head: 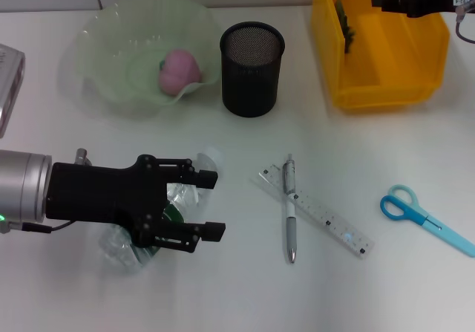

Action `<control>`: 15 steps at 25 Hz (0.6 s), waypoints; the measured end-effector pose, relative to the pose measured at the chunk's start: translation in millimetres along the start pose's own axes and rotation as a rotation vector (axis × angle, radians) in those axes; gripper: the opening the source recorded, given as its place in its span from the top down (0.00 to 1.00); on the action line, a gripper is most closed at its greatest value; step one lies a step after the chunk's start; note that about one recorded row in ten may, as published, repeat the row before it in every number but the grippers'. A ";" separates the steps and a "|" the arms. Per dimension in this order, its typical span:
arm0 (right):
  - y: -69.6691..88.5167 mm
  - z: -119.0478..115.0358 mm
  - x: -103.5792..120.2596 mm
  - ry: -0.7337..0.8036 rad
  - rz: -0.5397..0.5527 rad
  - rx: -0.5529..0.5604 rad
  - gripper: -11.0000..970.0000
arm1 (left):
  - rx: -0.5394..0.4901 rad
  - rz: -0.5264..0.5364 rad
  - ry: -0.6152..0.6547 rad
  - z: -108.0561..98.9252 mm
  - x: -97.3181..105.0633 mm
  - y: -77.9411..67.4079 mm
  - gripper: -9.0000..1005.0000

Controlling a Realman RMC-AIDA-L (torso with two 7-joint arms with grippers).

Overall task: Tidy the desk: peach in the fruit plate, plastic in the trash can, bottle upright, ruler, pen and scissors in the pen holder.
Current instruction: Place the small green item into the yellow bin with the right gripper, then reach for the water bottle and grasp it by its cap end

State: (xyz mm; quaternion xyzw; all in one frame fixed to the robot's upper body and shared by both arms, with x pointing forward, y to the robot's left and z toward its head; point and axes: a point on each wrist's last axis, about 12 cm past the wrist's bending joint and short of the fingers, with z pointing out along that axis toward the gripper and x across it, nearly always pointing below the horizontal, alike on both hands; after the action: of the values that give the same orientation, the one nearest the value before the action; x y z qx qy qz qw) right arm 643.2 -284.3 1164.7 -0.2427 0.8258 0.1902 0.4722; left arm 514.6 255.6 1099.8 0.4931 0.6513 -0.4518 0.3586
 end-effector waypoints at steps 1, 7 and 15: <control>0.0 -0.2 -0.7 -0.001 -0.002 0.000 0.55 | 0.000 -0.001 -0.001 -0.3 0.3 -0.4 0.21; 4.1 -13.5 -3.8 -0.042 -0.003 -0.048 0.35 | 0.005 -0.002 -0.002 -1.1 0.6 -1.6 0.21; 41.7 -105.9 49.7 -0.233 -0.072 -0.417 0.27 | -0.013 -0.092 0.023 -6.6 -14.7 3.5 0.21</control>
State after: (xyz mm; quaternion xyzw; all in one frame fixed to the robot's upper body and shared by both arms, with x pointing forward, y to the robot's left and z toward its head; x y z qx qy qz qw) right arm 524.6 -319.0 1175.9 -0.3405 0.6994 0.3663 0.5107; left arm 521.6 257.6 1114.6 0.4655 0.6804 -0.4577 0.3329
